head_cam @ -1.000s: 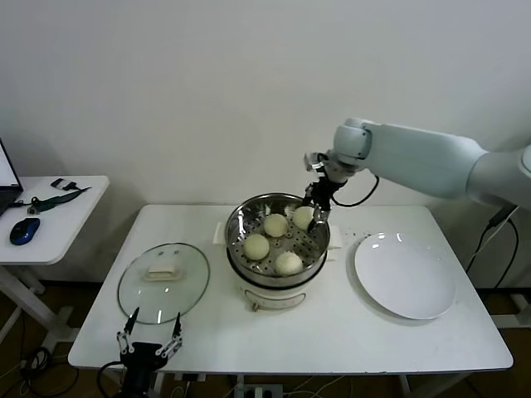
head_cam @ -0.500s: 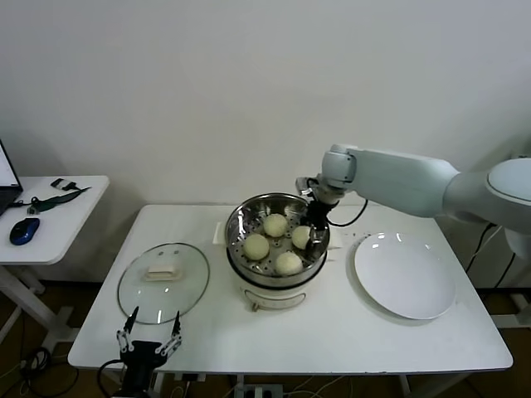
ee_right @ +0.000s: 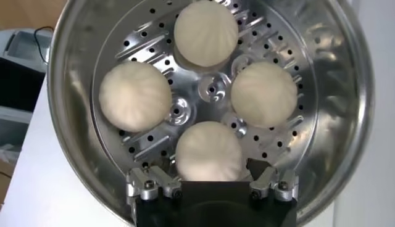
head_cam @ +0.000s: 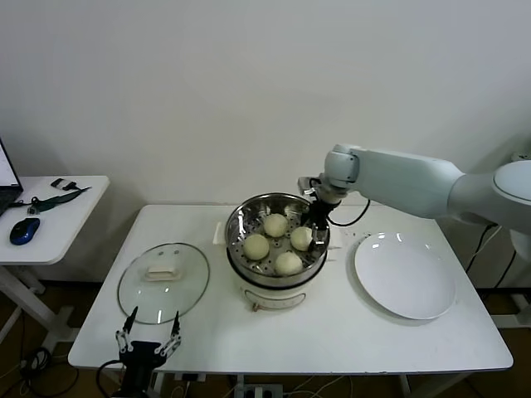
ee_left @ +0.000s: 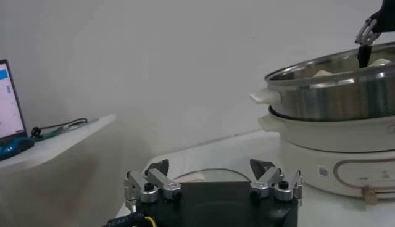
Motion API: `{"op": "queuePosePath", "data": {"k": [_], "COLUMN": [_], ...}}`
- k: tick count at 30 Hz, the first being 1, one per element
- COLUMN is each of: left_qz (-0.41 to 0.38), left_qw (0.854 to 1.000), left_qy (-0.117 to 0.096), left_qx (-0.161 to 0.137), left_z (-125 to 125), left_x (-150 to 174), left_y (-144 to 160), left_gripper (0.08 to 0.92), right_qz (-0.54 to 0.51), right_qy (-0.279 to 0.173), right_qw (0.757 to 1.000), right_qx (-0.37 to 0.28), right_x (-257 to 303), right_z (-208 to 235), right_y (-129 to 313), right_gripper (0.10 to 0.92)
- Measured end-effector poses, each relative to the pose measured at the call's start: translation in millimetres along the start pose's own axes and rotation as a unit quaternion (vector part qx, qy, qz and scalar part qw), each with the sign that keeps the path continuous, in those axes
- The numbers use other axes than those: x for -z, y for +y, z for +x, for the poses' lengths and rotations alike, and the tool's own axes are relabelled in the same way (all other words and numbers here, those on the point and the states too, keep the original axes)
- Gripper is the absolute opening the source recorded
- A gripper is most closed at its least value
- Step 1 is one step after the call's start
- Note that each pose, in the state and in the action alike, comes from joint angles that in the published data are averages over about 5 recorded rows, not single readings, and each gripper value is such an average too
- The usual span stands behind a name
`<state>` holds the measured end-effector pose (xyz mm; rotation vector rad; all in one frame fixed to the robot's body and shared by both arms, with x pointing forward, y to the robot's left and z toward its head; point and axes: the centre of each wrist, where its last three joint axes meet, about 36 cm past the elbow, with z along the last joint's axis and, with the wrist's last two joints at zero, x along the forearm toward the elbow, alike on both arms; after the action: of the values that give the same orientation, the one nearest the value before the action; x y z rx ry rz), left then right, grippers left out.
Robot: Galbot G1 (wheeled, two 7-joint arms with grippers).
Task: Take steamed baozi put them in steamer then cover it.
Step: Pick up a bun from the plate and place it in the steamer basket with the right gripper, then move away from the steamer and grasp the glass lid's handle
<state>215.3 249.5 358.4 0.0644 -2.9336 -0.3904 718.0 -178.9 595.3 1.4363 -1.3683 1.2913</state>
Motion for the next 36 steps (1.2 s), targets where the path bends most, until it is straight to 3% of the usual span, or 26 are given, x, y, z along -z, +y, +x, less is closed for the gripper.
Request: {"op": "queuePosePath", "data": {"k": [10, 20, 28, 36], "left_qz": [-0.004, -0.008, -0.012, -0.027], "left_qw": [1.000, 1.000, 0.999, 0.999], "left_qy": [0.000, -0.008, -0.017, -0.030], "left_qx": [0.002, 0.015, 0.027, 0.033], "left_z": [0.3, -3.5, -9.7, -19.9], "left_x": [-1.0, 4.4, 10.0, 17.4], "left_y": [2.1, 5.3, 6.5, 9.8], "left_gripper": [0.823, 0.823, 0.823, 0.823], "right_qz": [-0.028, -0.049, -0.087, -0.154], "right_qy": [-0.062, -0.186, -0.293, -0.389], "right_qw": [0.997, 0.974, 0.927, 0.852], "right_qx": [-0.035, -0.117, -0.217, -0.315], "right_x": [-27.0, -80.7, -146.5, -188.7], "right_z": [41.3, 60.2, 38.7, -17.0], "right_y": [-5.4, 12.6, 56.4, 114.0], "right_gripper": [0.823, 0.823, 0.823, 0.823]}}
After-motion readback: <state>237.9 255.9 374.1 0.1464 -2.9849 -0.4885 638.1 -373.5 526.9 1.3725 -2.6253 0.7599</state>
